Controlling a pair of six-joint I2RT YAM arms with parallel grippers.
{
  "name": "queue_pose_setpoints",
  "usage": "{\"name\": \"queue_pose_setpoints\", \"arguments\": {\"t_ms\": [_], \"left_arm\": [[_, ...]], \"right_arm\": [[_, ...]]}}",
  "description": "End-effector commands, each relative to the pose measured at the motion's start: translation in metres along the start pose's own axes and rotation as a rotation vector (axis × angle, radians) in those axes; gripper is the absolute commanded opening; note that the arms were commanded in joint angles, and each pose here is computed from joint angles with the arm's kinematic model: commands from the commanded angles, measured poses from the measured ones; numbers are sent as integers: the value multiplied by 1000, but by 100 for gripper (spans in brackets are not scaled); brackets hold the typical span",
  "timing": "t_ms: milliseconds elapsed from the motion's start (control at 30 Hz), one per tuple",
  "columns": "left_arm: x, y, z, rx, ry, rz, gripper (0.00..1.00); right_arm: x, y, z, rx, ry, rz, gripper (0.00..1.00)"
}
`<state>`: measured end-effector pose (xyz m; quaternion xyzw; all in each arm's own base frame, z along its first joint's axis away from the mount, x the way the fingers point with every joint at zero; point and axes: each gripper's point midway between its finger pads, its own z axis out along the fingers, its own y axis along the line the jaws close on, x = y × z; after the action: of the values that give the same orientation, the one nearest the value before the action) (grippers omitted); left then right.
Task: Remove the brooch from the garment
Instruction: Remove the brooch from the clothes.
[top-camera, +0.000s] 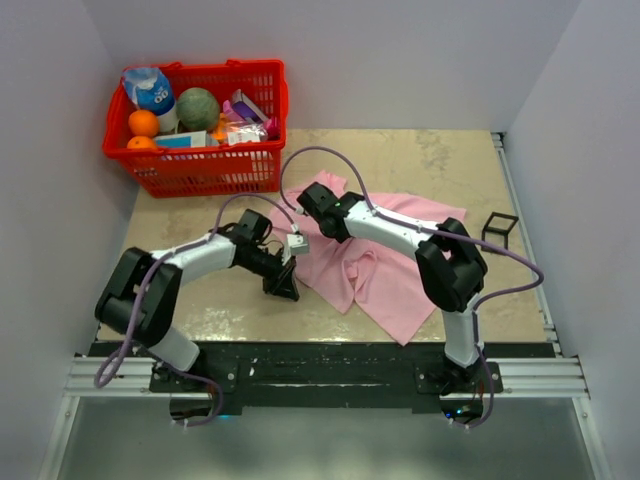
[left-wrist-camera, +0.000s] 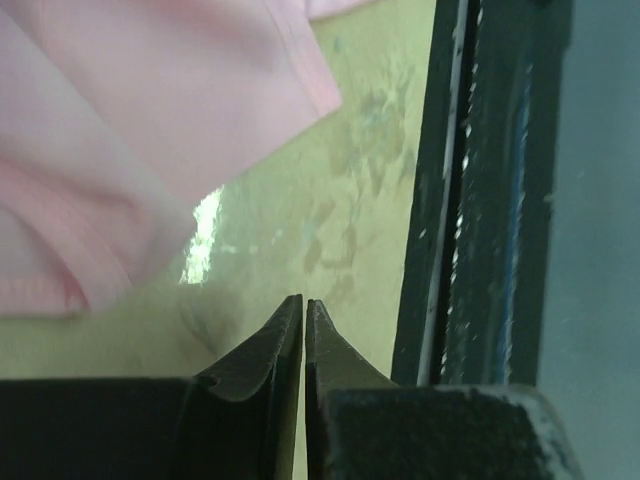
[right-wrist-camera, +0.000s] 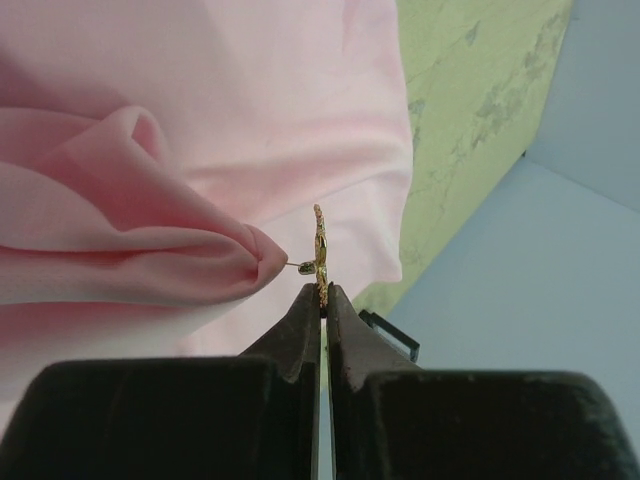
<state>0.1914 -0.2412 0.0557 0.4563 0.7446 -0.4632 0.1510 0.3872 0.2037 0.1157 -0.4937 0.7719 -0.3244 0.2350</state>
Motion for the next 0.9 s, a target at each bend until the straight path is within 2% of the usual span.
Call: {"name": "queue_pose_setpoints", "arguments": {"t_ms": [0,100,133,200,233,267,400,467,600,633,700,800,867], "left_arm": [[1,10,-20,-152,46,284,11],[-22,11,-22,-270,-6,355,11],[-41,7,-21,-346,-29,468,12],[-42,6,-12,-445,-23,584,12],[-68,-1,-10,-539,-80,724,13],[-76,-1,-7,-577,-109,770,15],[-99,19,6,-706,-113,824,18],[-106,27,16,-782,-77,954,18],[-112,46,35,-816,4,1008,17],[-97,56,44,-790,72,988,17],[-96,59,53,-755,112,973,17],[-71,65,64,-698,223,967,17],[-38,69,73,-608,355,969,16]], "right_arm": [[8,-4,-6,-2,8,42,0],[1,-12,2,68,-27,1,0],[4,-10,7,87,-21,-33,0],[-1,-17,10,130,-22,-74,0],[-7,-22,9,138,-27,-64,0],[-9,-21,11,140,-19,-67,0],[-22,-31,12,176,-28,-57,0],[-25,-33,12,183,-28,-60,0],[-21,-30,16,183,-9,-75,0],[-20,-29,16,182,-6,-75,0],[-15,-26,15,174,0,-78,0],[-8,-21,15,163,8,-86,0],[-4,-18,16,160,13,-101,0]]}}
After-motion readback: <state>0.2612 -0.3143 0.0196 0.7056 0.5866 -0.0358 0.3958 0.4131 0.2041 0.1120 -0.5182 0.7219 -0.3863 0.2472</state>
